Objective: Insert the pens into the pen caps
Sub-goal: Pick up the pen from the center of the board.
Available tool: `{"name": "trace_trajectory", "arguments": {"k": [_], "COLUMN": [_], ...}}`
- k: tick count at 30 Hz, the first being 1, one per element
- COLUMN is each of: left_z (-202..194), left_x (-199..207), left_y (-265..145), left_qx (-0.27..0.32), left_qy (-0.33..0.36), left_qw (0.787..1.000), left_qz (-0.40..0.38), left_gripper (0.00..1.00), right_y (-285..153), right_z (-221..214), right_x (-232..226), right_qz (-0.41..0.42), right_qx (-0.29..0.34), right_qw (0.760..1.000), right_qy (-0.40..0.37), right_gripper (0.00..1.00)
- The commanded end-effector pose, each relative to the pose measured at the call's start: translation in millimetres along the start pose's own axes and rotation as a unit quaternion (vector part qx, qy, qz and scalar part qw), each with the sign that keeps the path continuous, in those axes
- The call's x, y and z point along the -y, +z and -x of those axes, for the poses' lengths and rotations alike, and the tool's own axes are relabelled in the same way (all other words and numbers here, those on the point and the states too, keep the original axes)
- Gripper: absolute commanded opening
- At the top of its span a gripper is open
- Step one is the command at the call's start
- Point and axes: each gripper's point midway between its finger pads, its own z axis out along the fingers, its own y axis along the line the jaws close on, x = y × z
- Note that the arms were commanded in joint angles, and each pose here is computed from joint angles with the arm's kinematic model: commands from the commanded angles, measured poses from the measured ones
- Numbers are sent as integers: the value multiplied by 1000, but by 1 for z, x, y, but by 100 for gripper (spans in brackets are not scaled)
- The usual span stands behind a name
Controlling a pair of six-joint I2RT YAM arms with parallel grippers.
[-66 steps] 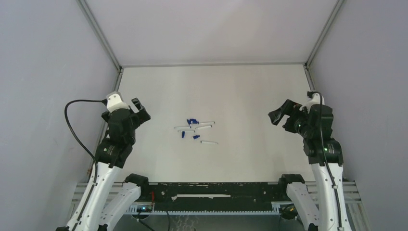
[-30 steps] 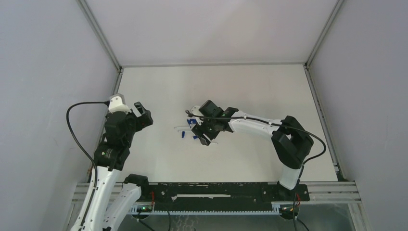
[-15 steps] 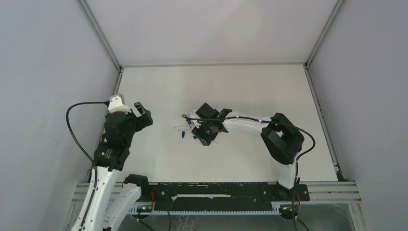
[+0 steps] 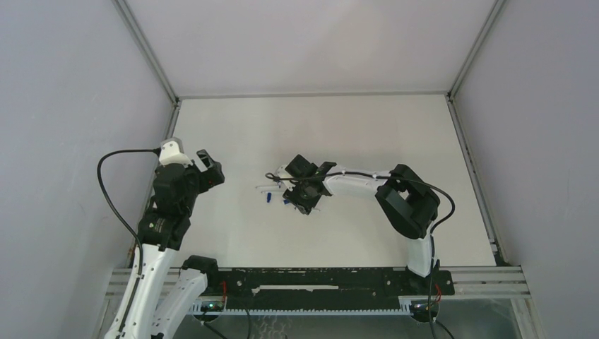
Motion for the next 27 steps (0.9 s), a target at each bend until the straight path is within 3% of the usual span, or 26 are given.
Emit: {"name": "trace_trajectory", "arguments": {"k": [1, 17, 27], "left_z": [1, -1, -2], "left_x": [0, 0, 2], "left_y": [2, 4, 6], "left_qx": [4, 0, -4], "left_qy": [0, 0, 1], "left_qw": [1000, 1000, 1000], "left_qz": [-2, -2, -6], "left_gripper": [96, 96, 96], "right_y": [2, -5, -11], "right_z": [-18, -53, -38], "right_x": [0, -7, -11], "right_qz": [-4, 24, 27], "right_qx": [-24, -55, -18], "right_qw": [1000, 998, 999], "right_qy": [-16, 5, 17], "right_gripper": [53, 46, 23]}}
